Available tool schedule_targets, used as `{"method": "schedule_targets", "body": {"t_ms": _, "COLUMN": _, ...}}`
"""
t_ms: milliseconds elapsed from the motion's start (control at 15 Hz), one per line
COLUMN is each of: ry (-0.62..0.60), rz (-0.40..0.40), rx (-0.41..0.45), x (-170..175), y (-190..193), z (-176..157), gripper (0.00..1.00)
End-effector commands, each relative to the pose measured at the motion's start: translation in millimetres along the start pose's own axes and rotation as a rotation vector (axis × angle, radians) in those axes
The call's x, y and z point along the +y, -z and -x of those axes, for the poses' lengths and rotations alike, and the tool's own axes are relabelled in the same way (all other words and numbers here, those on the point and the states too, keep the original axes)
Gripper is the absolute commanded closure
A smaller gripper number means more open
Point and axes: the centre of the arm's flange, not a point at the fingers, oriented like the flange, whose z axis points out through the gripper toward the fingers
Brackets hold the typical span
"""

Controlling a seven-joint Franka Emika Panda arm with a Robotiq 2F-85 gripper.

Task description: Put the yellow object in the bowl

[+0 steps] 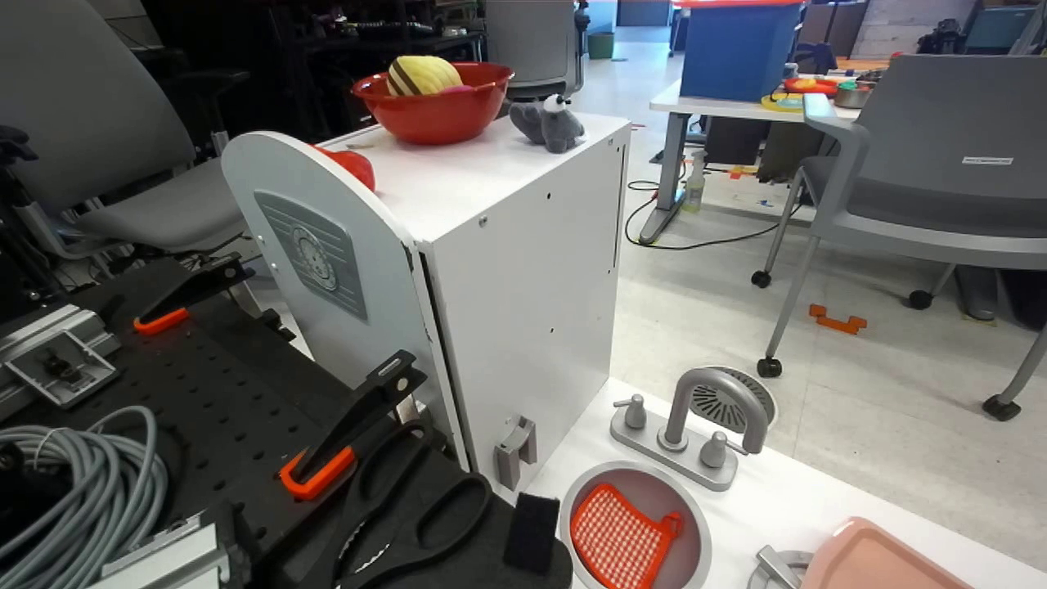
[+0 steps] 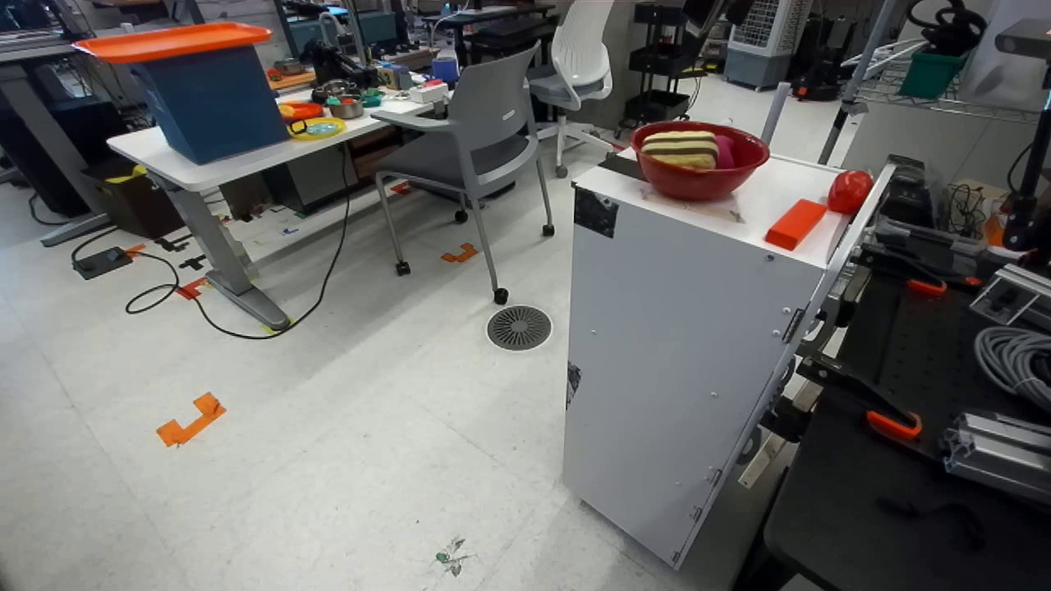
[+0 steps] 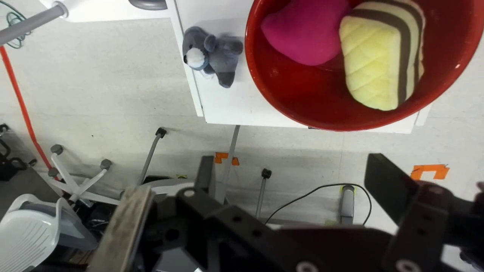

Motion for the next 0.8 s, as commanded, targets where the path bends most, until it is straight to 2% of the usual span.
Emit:
{"method": "schedule_targets", "body": {"t_ms": 0, "ry": -0.01, "rz": 0.011, "rx": 0.048, "x": 2.3, "y": 25.6, "z": 19.6, "gripper": 0.0}}
{"method": "schedule_targets", "body": {"t_ms": 400, "ry": -0.005, "rz": 0.024, "rx": 0.069, "x": 2.2, "y": 37.6, "z": 29.3, "gripper": 0.0}}
{"method": "schedule_targets", "body": {"t_ms": 467, "ry": -0.002, "rz": 0.011, "rx": 0.04, "x": 0.8, "y": 30.8, "z": 20.2, "gripper": 0.0}}
{"method": "schedule_targets", "body": {"t_ms": 733, "ry": 0.0, "rz": 0.014, "rx": 0.041, "x": 1.7, "y": 32.2, "z": 22.5, "gripper": 0.0}}
